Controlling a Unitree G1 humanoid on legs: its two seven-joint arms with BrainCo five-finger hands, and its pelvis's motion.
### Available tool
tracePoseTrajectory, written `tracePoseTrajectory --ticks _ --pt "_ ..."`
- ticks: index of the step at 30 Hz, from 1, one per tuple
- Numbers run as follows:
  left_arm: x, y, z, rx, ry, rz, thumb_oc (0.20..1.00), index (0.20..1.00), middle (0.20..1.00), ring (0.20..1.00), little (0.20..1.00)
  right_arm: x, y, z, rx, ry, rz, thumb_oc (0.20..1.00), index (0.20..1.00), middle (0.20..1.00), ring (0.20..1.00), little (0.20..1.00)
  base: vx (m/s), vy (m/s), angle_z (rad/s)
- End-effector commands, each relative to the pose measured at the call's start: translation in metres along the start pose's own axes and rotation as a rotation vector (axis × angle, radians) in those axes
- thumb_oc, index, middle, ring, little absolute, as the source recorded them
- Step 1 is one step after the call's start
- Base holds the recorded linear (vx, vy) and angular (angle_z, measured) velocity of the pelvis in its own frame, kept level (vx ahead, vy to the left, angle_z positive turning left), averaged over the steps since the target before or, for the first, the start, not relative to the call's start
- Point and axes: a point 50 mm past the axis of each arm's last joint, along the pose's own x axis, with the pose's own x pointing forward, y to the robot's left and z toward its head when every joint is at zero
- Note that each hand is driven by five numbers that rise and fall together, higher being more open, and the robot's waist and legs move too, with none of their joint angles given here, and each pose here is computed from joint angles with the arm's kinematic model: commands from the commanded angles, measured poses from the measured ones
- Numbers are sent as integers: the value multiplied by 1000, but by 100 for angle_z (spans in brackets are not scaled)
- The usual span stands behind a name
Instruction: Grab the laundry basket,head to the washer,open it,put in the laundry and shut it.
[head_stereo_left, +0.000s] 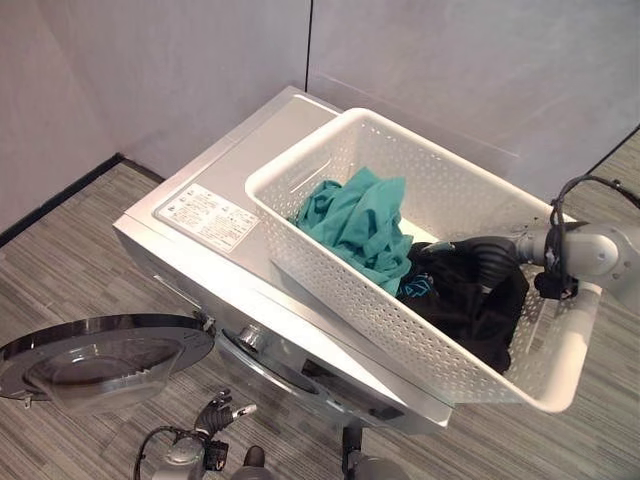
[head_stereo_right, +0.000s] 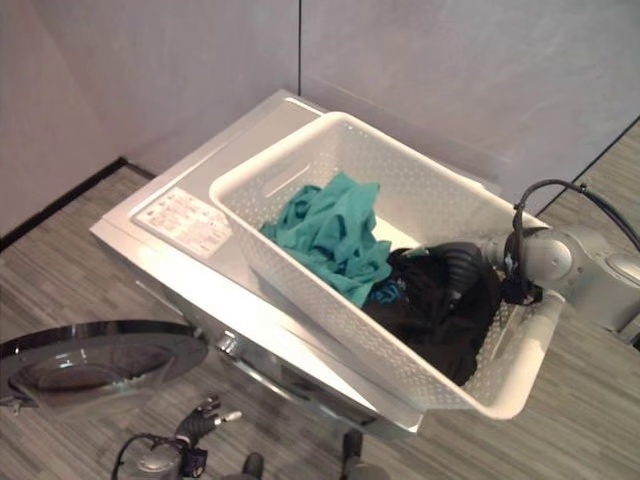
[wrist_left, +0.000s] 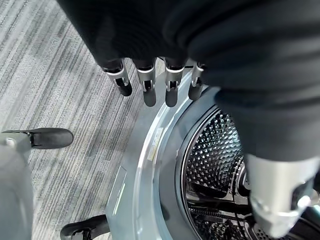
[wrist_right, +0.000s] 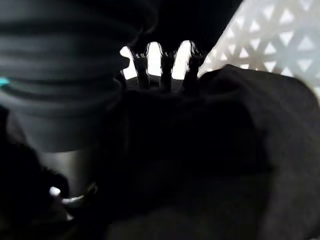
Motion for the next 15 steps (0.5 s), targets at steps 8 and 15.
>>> tracePoseTrajectory --ticks 8,15 --pt "4 -10 33 168 -107 -132 1000 1000 1000 1000 1000 52 18 2 78 -1 33 1000 1000 1000 1000 1000 -64 -5 1" --pt "7 -18 34 218 -99 -145 1000 1000 1000 1000 1000 69 15 23 129 -110 -39 200 200 200 200 200 -23 -13 4"
